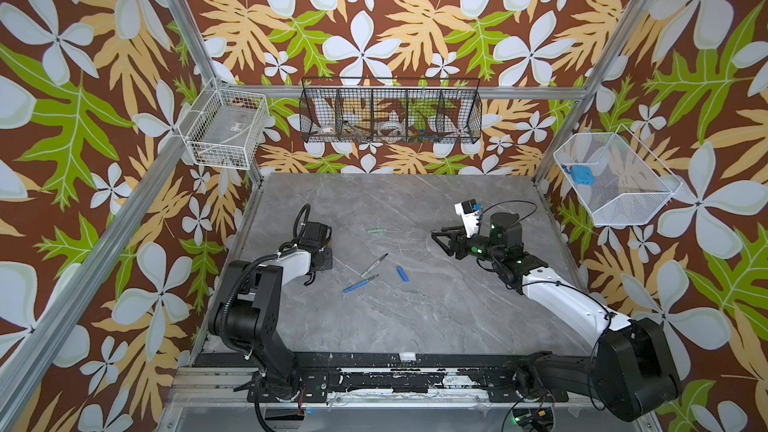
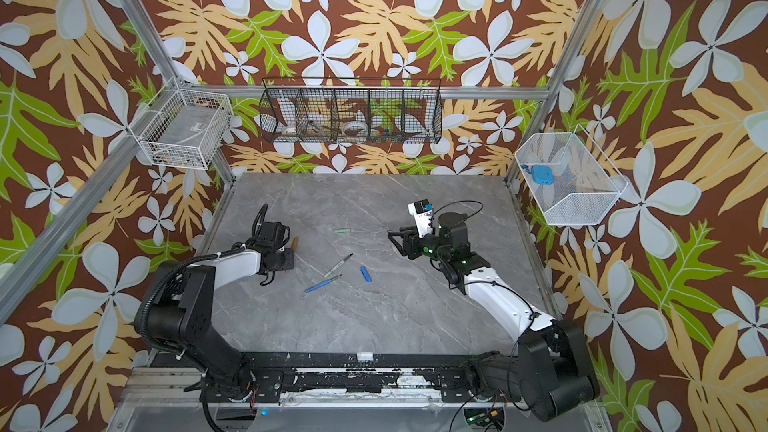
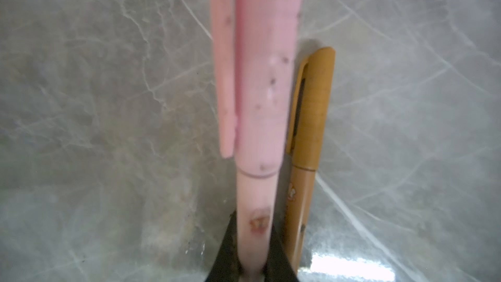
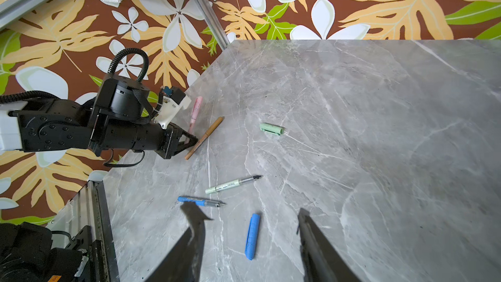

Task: Insert the pens into the pen caps
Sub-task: 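Lower the capped pink pen beside the orange pen and open the left gripper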

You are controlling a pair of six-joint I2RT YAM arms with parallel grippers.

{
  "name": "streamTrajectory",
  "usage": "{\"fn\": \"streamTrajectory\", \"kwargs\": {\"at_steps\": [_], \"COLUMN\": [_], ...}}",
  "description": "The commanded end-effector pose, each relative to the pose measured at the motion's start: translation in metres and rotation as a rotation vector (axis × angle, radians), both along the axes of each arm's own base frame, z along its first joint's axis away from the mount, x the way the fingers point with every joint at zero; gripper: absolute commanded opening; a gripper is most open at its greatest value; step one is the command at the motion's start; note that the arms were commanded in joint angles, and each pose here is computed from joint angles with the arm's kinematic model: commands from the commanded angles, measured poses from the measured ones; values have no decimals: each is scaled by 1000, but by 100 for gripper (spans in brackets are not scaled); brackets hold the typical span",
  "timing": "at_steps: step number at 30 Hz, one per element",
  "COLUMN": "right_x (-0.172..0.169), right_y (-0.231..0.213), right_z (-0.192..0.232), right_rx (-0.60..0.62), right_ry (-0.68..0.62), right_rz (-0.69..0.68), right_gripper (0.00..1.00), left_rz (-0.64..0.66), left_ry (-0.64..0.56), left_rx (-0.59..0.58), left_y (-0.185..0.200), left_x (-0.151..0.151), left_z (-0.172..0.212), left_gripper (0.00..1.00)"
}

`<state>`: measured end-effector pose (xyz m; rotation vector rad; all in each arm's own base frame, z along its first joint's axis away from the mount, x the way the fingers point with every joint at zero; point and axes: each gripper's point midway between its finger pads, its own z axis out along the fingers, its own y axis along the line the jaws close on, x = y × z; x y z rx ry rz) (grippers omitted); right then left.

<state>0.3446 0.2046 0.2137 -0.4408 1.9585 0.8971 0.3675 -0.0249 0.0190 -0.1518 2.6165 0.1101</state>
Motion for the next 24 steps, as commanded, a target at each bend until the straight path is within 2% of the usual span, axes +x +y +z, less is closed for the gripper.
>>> {"fn": "streamTrajectory", "kwargs": {"at_steps": [1,5,14,15,16,20,24], "right_x": [2,3,5,5,5,5,6], "right_y": [2,2,2,3,3,2,2], "right_z": [13,15,18,18,18,19,21], "right_rx": [19,18,9,8,8,9,9], "right_ry": [-36,-35,-40,-40,-40,-41,-43], "right_rz": [3,3,6,7,7,4,0], "right_gripper": [55,55,56,56,56,56,56], "left_rz": [-4,12,24,26,26,38,74], "left_ry": [73,70,10,8,9,13,-32], "left_rx": [16,42,38,37,35,54,74], "left_y": [4,9,10,10,10,14,20], "left_x": [-16,-16,-14,-13,-13,-13,-8], "left_z": [-11,-8,12,13,12,11,24], "left_gripper": [0,3,23,27,35,38,54]}}
